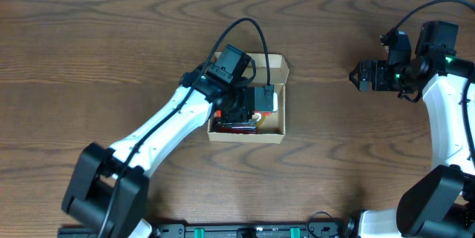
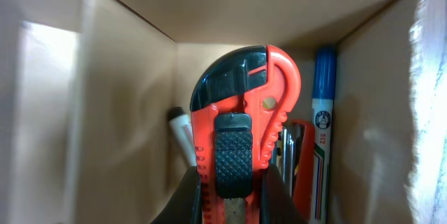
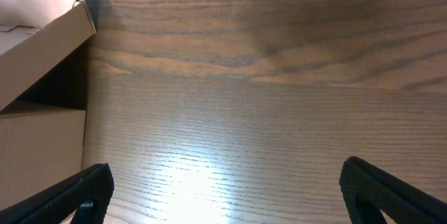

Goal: Pack container
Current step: 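Lift box cutter with left gripper and lower it into the box, then open left gripper and retract left arm from the box, then move both grippers to the box lid flaps on either side, then fold the box lid closed with both grippers, then retract both arms away from the closed box, then press down on the box lid with the right gripper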

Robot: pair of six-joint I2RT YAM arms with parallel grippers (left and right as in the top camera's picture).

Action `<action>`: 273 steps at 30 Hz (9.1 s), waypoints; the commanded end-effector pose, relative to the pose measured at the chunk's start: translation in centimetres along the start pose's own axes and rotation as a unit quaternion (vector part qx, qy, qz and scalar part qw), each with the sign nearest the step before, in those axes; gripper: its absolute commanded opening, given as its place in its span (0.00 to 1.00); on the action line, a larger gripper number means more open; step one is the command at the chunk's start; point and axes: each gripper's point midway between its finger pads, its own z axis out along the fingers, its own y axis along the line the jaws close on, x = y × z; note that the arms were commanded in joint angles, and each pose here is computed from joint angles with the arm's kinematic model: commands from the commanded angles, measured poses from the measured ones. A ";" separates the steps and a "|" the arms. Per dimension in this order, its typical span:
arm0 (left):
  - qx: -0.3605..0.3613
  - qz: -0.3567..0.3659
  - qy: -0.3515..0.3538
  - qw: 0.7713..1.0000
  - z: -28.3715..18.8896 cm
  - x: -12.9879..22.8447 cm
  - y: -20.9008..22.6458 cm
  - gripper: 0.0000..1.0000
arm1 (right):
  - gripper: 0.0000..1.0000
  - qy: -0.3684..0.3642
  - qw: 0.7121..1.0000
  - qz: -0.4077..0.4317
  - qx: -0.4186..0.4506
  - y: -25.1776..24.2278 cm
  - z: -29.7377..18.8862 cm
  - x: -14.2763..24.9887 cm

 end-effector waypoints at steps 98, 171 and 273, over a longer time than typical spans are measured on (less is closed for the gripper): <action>0.234 -0.723 -0.211 0.615 1.7 14.5 7.3 0.06 | 0.01 0.164 0.915 0.105 -0.353 17.9 15.1 3.7; 0.139 -0.526 -0.022 0.839 -10.2 9.5 5.8 0.23 | 0.61 0.116 0.775 0.101 -0.613 21.1 12.6 0.7; -0.169 -0.649 0.135 0.729 -19.6 22.9 8.6 0.95 | 0.01 0.121 0.946 -0.276 -0.119 29.7 -1.9 10.6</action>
